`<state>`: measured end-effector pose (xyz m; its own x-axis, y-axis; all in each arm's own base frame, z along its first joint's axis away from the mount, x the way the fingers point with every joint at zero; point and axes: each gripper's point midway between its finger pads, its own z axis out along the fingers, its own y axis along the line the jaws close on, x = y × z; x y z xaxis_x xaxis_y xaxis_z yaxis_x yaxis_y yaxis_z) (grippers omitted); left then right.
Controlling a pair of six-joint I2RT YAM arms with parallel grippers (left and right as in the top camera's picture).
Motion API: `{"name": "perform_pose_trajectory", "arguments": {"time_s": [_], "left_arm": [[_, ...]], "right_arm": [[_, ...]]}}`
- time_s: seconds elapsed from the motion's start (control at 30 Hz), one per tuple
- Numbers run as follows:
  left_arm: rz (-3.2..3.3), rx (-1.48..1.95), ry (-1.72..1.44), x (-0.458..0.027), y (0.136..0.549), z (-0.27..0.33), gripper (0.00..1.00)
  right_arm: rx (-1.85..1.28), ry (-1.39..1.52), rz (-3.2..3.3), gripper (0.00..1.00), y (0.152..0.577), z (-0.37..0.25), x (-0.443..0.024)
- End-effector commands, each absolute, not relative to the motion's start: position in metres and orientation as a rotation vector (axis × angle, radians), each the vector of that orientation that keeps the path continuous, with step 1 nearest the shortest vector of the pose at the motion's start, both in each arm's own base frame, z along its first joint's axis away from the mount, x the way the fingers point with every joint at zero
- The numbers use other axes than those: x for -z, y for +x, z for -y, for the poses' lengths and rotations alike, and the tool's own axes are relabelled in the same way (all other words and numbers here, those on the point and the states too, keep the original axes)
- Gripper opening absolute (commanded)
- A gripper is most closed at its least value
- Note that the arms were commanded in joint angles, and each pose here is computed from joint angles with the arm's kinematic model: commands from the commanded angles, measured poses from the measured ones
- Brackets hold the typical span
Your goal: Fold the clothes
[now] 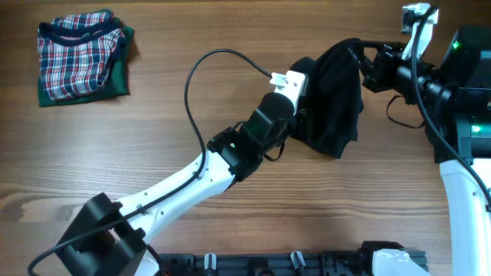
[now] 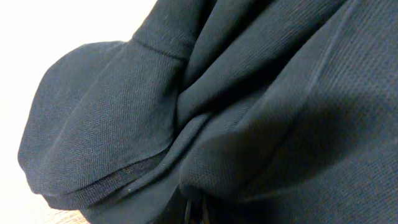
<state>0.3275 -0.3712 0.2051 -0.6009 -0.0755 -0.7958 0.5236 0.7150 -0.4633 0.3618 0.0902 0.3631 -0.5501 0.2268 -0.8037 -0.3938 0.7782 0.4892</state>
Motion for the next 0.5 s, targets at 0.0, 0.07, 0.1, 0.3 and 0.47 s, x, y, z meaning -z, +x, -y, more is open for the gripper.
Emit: {"name": "perform_pose_trajectory", "arguments": {"time_s": [0.0,0.07,0.1,0.3,0.47], "left_arm": [[-2.054,0.848,0.309,-0.226,0.325,0.354,0.04],[-2.126,0.702,0.228,-0.225,0.328,0.311,0.04],[-2.139,0.677,0.215,-0.228,0.327,0.3,0.04],[-2.104,0.655,0.133,-0.28,0.302,0.236,0.04],[-2.143,0.685,0.175,-0.269,0.3,0.246,0.04]], "right_arm": [[-0.815,-0.188,-1.963,0.04,0.357,-0.097,-0.376],[-0.812,-0.192,-1.96,0.04,0.358,-0.096,-0.377],[-0.805,-0.188,-1.958,0.04,0.358,-0.096,-0.377],[-0.789,-0.171,-1.971,0.04,0.363,-0.093,-0.373],[-0.791,-0.17,-1.984,0.04,0.361,-0.093,-0.37]]}}
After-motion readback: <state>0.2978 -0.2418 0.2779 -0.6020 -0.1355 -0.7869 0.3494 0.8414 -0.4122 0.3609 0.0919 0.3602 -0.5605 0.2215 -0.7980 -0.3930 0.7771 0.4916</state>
